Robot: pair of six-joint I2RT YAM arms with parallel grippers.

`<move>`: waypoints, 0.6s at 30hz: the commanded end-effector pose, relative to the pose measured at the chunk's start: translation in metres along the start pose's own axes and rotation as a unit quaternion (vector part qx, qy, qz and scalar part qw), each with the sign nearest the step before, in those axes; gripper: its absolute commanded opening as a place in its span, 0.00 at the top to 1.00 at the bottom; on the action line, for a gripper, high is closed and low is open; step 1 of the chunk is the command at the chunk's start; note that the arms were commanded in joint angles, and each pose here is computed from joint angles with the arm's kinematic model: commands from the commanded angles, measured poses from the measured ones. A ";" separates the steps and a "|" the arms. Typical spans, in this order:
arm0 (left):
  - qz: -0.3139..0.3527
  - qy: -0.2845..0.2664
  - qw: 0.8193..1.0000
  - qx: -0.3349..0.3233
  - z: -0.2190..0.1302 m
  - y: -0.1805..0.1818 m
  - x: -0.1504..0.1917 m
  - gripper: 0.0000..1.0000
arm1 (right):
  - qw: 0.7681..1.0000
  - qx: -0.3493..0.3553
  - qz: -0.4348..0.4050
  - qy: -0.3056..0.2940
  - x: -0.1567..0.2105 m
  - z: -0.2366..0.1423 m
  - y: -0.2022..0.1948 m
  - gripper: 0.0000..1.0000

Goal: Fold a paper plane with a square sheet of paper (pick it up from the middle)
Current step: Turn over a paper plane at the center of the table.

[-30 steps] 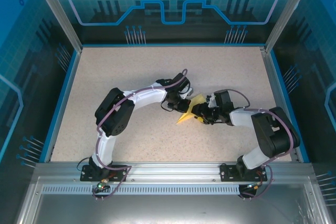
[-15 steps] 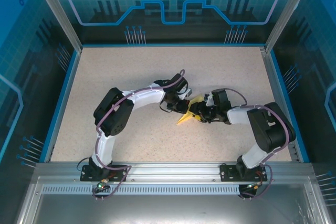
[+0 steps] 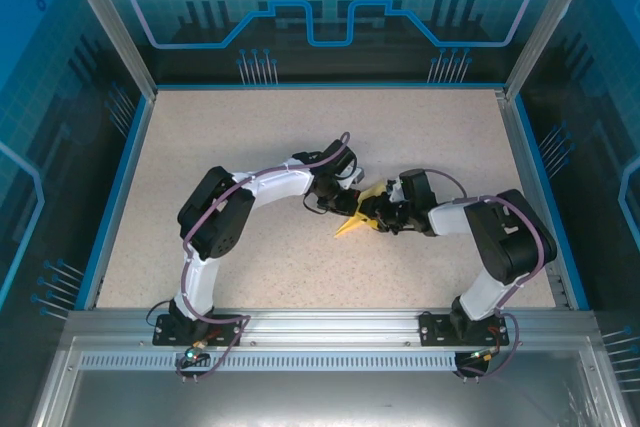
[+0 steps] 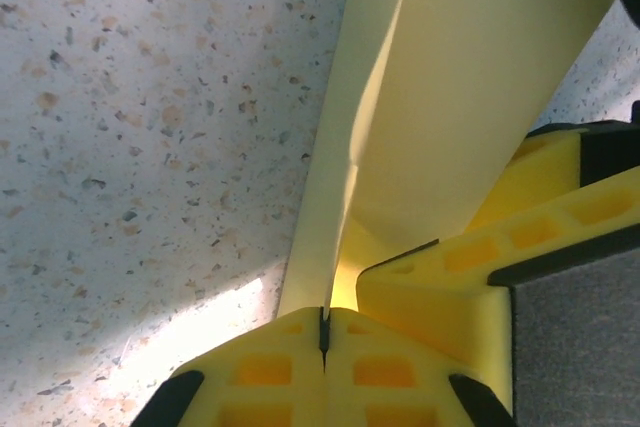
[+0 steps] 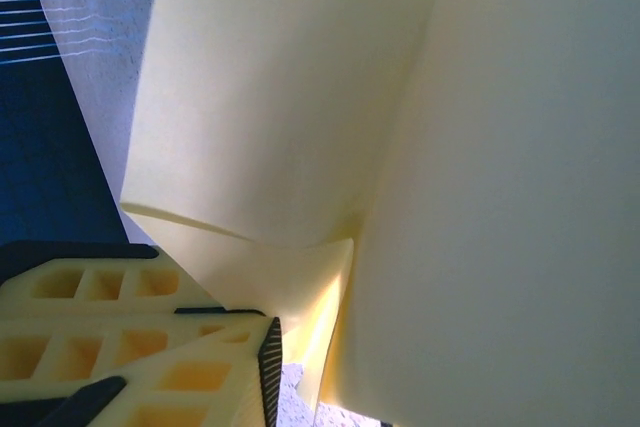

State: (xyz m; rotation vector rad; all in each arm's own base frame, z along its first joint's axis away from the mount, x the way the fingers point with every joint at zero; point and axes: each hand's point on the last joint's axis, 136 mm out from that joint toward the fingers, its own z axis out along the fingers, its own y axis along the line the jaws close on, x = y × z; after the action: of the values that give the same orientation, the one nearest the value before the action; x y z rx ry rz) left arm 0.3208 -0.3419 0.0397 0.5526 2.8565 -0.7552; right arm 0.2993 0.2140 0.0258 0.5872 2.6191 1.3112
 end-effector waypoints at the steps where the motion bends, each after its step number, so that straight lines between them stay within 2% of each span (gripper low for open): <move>1: -0.004 -0.008 1.000 0.021 -0.013 -0.008 0.000 1.00 | 1.000 -0.007 0.000 0.006 0.004 0.006 0.008 0.71; 8: -0.009 -0.010 1.000 0.023 -0.013 -0.006 0.001 1.00 | 1.000 -0.018 0.016 -0.005 0.003 0.006 0.013 0.75; 12: -0.012 -0.013 1.000 0.025 -0.016 -0.005 -0.001 0.99 | 1.000 0.006 0.014 -0.005 0.004 0.008 0.006 0.78; 18: -0.013 -0.016 0.999 0.028 -0.019 -0.005 -0.002 0.98 | 1.000 0.021 -0.002 -0.008 0.003 0.008 0.009 0.89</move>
State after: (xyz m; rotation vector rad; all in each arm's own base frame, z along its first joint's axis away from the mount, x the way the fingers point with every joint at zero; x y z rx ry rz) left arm 0.3205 -0.3377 0.0420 0.5316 2.8502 -0.7846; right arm 0.2993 0.2207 0.0248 0.6397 2.6243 1.2857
